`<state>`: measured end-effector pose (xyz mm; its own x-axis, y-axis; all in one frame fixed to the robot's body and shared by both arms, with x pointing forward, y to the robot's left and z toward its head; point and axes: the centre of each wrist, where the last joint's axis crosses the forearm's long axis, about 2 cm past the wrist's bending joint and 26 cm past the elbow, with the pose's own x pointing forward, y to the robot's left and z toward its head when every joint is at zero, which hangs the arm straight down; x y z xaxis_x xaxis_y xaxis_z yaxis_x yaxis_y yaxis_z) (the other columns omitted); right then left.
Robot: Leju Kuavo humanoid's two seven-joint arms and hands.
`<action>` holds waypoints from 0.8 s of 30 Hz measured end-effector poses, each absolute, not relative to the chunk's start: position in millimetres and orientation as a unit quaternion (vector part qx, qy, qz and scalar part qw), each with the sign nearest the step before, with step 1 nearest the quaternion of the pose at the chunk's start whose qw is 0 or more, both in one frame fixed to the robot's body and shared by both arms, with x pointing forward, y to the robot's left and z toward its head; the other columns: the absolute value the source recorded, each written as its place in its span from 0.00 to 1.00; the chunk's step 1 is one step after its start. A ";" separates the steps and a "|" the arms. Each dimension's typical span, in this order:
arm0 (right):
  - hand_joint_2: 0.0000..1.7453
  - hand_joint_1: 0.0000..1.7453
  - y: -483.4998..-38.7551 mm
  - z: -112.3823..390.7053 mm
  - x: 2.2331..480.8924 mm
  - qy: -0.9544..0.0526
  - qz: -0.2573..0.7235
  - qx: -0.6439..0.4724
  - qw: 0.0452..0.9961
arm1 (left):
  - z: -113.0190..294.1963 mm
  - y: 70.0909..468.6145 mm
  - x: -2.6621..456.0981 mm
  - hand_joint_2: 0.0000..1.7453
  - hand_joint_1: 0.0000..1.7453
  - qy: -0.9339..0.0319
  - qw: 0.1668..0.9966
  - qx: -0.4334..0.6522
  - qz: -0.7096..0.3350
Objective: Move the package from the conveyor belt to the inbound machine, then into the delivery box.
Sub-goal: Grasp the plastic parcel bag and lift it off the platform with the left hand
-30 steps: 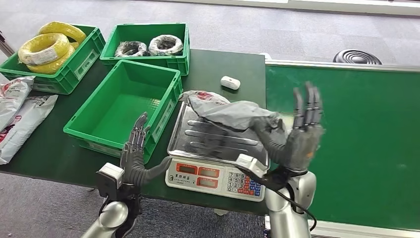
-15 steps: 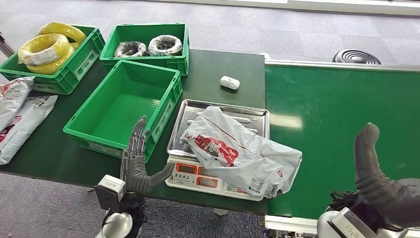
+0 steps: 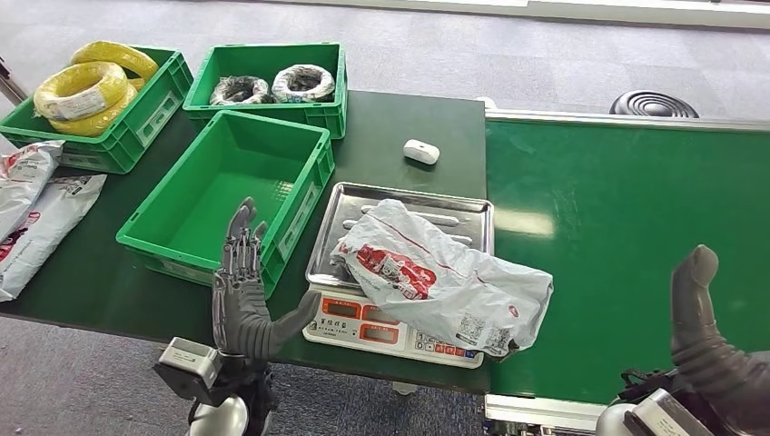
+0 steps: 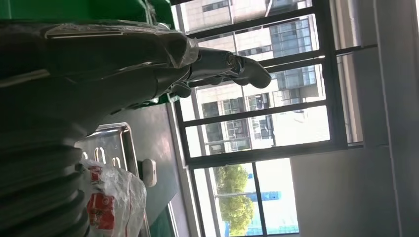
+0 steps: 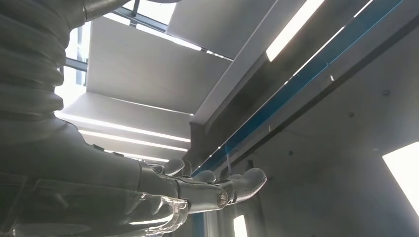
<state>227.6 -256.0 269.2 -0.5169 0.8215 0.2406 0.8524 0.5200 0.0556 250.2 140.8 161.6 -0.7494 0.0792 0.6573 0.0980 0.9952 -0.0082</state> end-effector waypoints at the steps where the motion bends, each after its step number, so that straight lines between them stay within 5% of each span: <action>1: 1.00 0.00 -256.0 268.9 228.0 -0.867 -0.085 -0.482 0.093 | 165.8 139.4 253.9 1.00 0.00 -0.940 0.338 -0.043 -0.024; 11: 1.00 0.00 -253.0 258.6 235.7 -0.872 -0.089 -0.467 0.120 | 179.7 99.6 290.3 1.00 0.00 -0.947 0.250 -0.022 -0.203; 24: 1.00 0.00 -250.6 247.9 242.8 -0.873 -0.086 -0.458 0.144 | 176.1 29.0 313.0 1.00 0.00 -0.871 0.254 -0.020 -0.420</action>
<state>242.8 -250.6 247.9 -0.5385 0.7756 0.3294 0.8248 0.5651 0.0180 313.0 29.0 176.1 -0.8697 -0.1785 0.4601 0.2489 0.6464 0.7213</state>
